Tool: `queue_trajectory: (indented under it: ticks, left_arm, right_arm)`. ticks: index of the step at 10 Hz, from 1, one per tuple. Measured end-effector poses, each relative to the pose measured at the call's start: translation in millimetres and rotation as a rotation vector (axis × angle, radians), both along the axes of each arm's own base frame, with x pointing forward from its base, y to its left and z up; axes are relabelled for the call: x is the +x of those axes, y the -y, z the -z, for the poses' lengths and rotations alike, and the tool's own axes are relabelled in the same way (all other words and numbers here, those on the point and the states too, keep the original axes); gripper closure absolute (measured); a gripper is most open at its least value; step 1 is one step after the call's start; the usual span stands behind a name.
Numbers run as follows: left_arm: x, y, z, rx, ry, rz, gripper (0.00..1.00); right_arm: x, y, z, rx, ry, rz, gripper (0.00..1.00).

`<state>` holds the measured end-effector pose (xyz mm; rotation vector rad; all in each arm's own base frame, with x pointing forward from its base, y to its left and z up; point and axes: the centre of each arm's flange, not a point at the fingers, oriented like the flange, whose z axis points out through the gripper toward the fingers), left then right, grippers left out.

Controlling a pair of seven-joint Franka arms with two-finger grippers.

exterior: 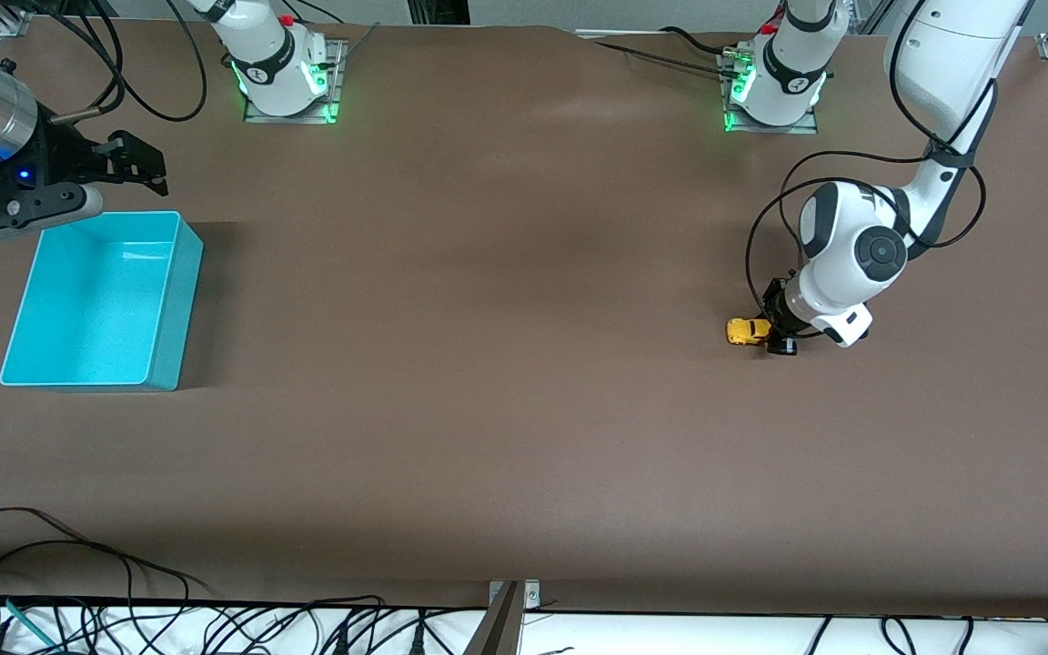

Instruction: Wind up and store yellow beetle car

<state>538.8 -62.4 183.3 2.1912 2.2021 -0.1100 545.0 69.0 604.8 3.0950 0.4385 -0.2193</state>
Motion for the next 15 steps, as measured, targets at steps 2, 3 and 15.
queue_trajectory:
  ticks: [2,3,15]
  left_arm:
    - [2,-21,0,0.0,-0.001,0.01,0.55]
    - [2,-31,1,0.003,-0.001,0.015,0.55]
    - [3,-128,0,0.051,0.018,0.067,0.55]
  right_arm:
    - [0,0,0,0.0,0.0,0.0,0.0]
    - [0,0,0,0.0,0.0,0.0,0.0]
    - [0,0,0,0.0,0.0,0.0,0.0]
